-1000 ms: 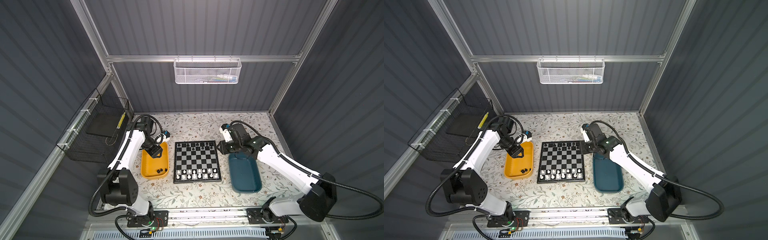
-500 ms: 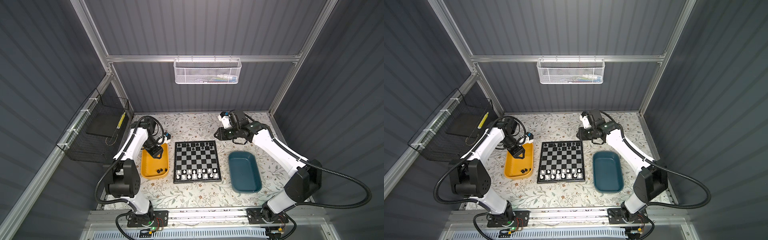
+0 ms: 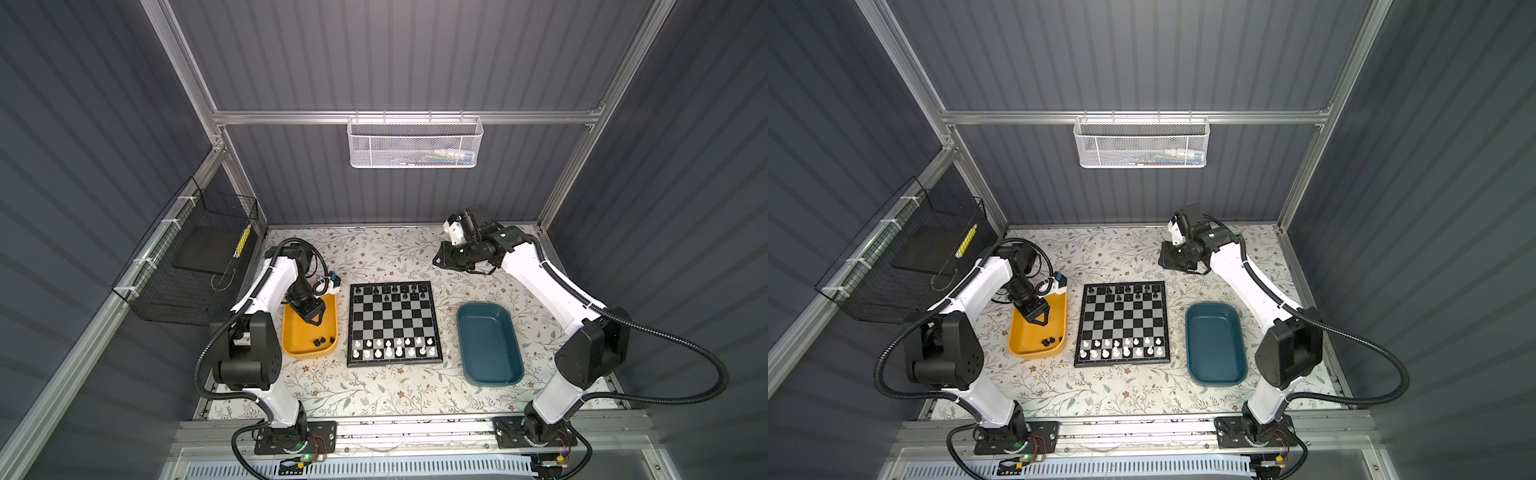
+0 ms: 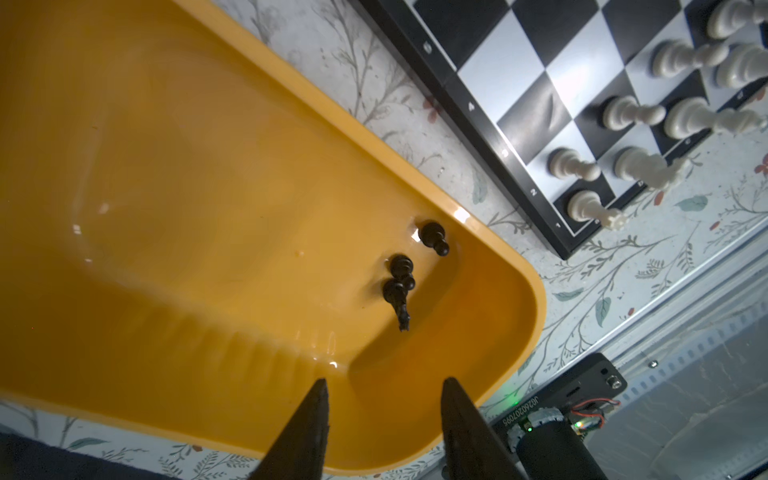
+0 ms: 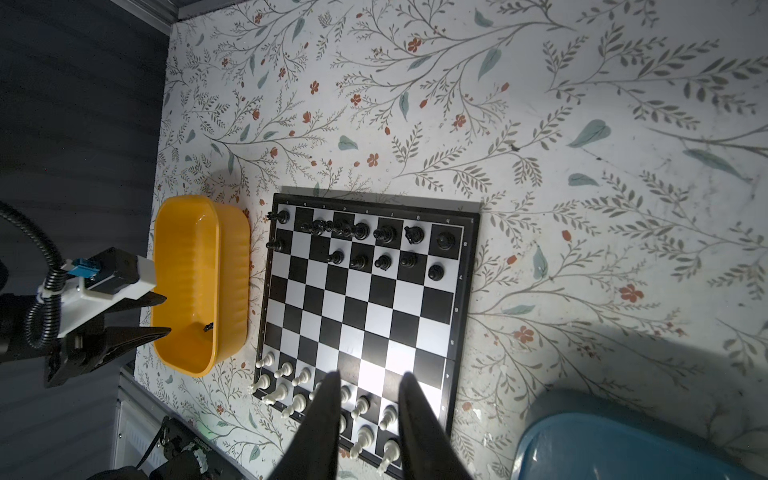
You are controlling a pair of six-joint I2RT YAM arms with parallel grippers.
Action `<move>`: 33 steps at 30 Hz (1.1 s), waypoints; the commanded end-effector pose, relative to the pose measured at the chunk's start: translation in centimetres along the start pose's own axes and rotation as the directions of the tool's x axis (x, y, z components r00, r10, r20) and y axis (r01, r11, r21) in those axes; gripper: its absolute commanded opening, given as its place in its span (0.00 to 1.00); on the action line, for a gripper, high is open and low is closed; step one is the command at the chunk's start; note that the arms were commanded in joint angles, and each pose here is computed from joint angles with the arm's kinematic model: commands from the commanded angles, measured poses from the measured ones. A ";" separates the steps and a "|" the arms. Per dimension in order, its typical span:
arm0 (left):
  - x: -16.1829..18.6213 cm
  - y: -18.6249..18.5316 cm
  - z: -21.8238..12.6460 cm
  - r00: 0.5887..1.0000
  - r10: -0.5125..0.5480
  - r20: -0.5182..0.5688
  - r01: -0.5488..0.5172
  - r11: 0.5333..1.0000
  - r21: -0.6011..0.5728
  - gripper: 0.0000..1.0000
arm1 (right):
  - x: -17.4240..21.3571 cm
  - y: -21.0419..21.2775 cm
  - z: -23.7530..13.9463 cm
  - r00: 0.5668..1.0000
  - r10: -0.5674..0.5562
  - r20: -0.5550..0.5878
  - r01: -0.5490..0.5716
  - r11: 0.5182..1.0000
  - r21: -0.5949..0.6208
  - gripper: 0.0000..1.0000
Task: Set up the chess pieces on the board
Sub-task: 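Lower the left gripper toward the black pawns while the right arm moves beyond the board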
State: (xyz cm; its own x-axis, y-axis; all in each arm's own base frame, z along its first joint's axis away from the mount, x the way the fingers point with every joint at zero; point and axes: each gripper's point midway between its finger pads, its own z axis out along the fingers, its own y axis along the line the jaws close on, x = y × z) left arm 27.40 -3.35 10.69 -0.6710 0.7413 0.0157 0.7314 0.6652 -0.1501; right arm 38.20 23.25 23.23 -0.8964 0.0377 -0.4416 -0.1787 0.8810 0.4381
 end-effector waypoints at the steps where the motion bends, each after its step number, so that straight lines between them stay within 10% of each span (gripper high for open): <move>1: 1.2 -0.5 0.9 0.999 -0.024 -0.024 0.024 1.000 0.016 0.47 | 0.3 -0.3 -0.7 0.999 0.030 -0.012 -0.030 0.999 0.027 0.28; 33: 2.4 -0.5 3.9 0.991 -0.133 0.003 0.133 0.991 -0.009 0.43 | 0.7 -1.1 0.7 0.995 0.074 -0.068 -0.071 0.997 0.044 0.27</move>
State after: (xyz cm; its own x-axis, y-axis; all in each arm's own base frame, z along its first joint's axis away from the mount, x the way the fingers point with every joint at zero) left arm 25.18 -2.46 6.79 -0.7452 0.6659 0.0341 0.6558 0.7413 -0.1429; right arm 38.14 22.68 22.32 -0.9231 0.0704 -0.3780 -0.1085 0.8955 0.4317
